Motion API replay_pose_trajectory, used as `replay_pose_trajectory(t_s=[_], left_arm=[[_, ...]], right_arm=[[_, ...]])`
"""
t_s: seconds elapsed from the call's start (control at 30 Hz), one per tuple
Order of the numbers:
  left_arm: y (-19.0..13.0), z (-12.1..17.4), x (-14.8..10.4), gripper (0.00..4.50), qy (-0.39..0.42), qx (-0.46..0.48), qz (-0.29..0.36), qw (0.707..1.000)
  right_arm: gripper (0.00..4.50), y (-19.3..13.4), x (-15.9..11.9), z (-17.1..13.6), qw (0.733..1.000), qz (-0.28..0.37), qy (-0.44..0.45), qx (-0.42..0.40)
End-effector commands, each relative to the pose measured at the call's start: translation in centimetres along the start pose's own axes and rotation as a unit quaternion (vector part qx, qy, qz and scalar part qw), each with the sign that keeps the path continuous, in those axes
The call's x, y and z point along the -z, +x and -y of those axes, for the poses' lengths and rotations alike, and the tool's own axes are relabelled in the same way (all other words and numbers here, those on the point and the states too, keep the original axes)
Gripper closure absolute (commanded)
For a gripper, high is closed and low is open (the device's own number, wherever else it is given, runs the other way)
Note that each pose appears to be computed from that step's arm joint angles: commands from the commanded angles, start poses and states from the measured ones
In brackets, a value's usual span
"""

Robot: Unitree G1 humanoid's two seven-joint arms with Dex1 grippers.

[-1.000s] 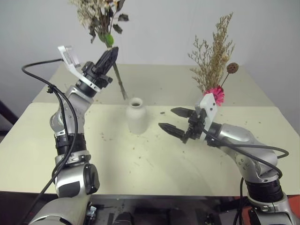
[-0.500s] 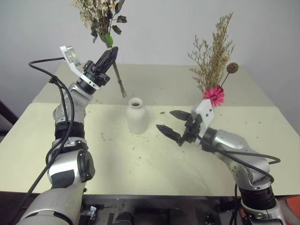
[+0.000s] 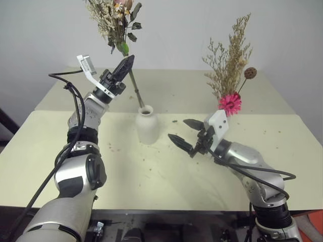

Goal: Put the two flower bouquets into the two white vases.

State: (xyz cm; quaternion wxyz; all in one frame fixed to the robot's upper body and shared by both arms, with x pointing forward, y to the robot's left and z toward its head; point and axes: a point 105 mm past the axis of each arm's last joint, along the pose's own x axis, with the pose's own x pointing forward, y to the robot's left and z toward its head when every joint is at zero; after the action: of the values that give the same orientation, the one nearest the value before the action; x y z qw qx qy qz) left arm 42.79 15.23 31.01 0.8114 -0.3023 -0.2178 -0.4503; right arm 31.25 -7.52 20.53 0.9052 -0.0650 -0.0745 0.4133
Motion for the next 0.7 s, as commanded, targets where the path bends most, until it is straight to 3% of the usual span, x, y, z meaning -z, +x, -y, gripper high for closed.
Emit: replay_pose_trajectory(t_s=[0.03,0.53,0.7], left_arm=[[1.2,0.7,-1.3,4.38,0.02,0.015,0.023,0.999],[0.2,0.5,3.2,4.38,0.079,0.028,-0.062,0.995],[-0.4,1.3,4.0,4.38,0.09,0.064,-0.06,0.992]], right_arm=[[0.0,-0.2,-1.7,-0.1,0.999,0.039,-0.014,0.001],[0.0,-0.5,-1.7,0.1,0.999,0.033,-0.028,0.006],[0.0,-0.4,-1.7,0.1,0.999,0.032,-0.032,0.001]])
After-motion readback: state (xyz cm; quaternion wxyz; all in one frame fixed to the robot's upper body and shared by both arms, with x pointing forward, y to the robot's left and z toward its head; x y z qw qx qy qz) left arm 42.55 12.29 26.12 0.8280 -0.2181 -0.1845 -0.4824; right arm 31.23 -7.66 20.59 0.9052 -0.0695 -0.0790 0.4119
